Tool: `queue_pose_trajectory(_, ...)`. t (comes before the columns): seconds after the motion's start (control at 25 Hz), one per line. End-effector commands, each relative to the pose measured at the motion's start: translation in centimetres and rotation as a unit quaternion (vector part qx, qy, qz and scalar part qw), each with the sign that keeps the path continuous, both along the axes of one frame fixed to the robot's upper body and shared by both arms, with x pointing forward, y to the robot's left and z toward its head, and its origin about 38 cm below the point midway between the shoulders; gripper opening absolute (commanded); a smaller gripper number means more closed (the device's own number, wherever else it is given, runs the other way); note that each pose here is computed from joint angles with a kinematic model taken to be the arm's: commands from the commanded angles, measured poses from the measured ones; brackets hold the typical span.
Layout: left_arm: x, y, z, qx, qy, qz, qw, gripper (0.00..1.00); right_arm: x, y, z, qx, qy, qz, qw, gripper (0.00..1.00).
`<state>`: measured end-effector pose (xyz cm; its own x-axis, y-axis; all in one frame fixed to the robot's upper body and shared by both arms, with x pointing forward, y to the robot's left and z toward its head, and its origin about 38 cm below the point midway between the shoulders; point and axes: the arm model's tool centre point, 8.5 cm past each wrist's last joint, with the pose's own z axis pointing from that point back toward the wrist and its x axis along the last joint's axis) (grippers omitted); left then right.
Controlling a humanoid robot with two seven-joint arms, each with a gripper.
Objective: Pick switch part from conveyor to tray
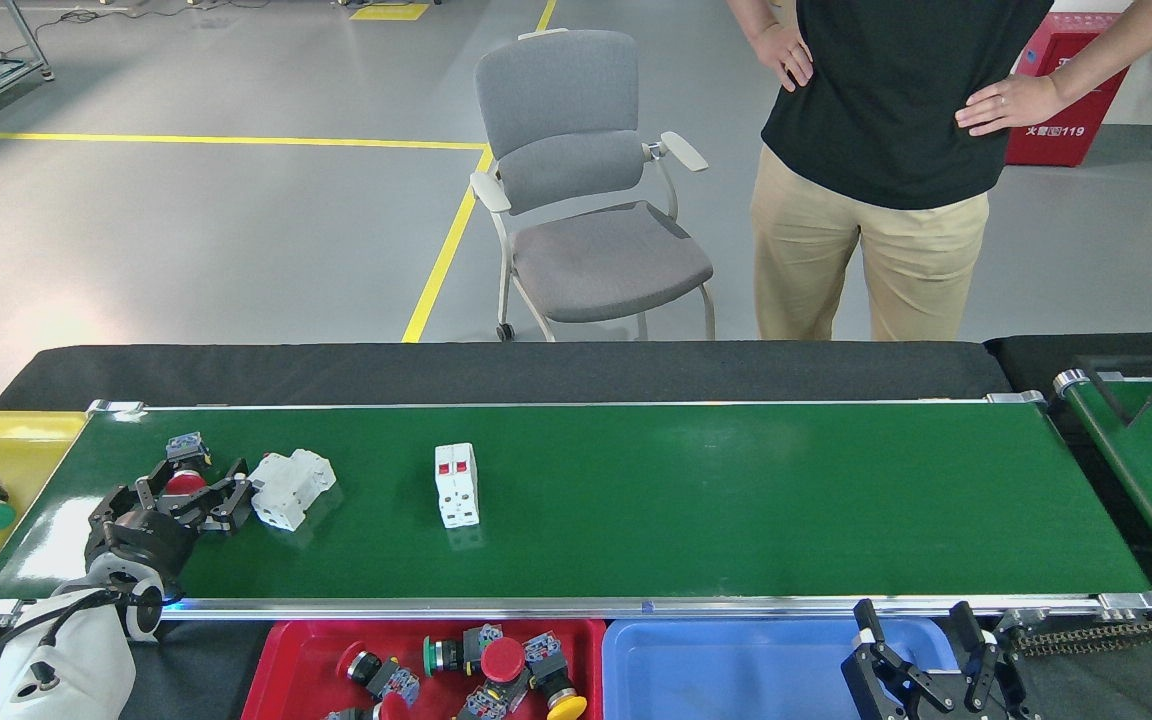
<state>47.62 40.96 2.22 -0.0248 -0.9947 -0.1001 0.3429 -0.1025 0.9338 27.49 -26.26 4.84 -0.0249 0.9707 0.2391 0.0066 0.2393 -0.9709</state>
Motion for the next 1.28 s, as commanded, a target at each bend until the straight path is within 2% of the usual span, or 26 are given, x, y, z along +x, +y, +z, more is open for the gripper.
queue_pose_trajectory(0.0, 0.5, 0.5, 1.2, 0.0, -0.024, -0.01, 1.0, 0.1, 0.4, 0.2, 0.7, 0.001, -0.014, 0.001, 1.0, 0.99)
queue_pose_trajectory(0.16, -0.1, 0.1, 0.9, -0.011, -0.036, -0.035, 0.999, 0.07, 0.4, 0.2, 0.7, 0.002, -0.014, 0.0, 1.0, 0.99)
queue_pose_trajectory(0.28, -0.5, -1.4, 2.0, -0.021, -0.058, -0.095, 0.994, 0.07, 0.3, 0.2, 0.6, 0.002, -0.013, 0.0, 1.0, 0.99)
queue_pose_trajectory(0.48, -5.9, -4.1, 2.0, -0.028, -0.095, -0.19, 0.977, 0.07, 0.2, 0.1, 0.6, 0.002, -0.012, -0.001, 1.0, 0.99)
queue_pose_trajectory(0.6, -11.7, -6.1, 2.6, -0.046, -0.105, -0.281, 0.953, 0.07, 0.0, 0.0, 0.2, 0.001, -0.007, -0.001, 1.0, 0.99)
queue_pose_trajectory(0.8, -18.4, -7.1, 3.6, -0.04, -0.119, -0.299, 0.946, 0.11, 0.2, -0.1, 0.2, 0.002, -0.005, -0.014, 1.0, 0.99)
queue_pose_trajectory(0.92, -21.4, -7.1, 3.3, -0.037, -0.106, -0.301, 0.947, 0.25, 0.3, -0.2, 0.3, 0.002, -0.005, -0.016, 1.0, 0.99)
queue_pose_trajectory(0.96, -22.2, -7.0, 3.1, -0.038, -0.101, -0.298, 0.949, 0.43, 0.3, -0.2, 0.3, 0.002, -0.006, -0.016, 1.0, 0.99)
queue_pose_trajectory(1.0, -22.6, -6.7, 3.0, -0.037, -0.099, -0.292, 0.951, 0.72, 0.3, -0.2, 0.3, 0.002, -0.006, -0.016, 1.0, 0.99)
queue_pose_trajectory(1.04, -22.9, -6.5, 3.0, -0.039, -0.101, -0.284, 0.953, 0.97, 0.3, -0.2, 0.3, 0.002, -0.006, -0.016, 1.0, 0.99)
queue_pose_trajectory(1.08, -23.2, -6.2, 2.9, -0.043, -0.104, -0.273, 0.955, 1.0, 0.3, -0.2, 0.3, 0.003, -0.005, -0.016, 1.0, 0.99)
queue_pose_trajectory(1.24, -23.3, -6.2, 2.5, -0.055, -0.109, -0.256, 0.959, 1.0, 0.2, -0.2, 0.2, 0.003, -0.005, -0.017, 1.0, 0.99)
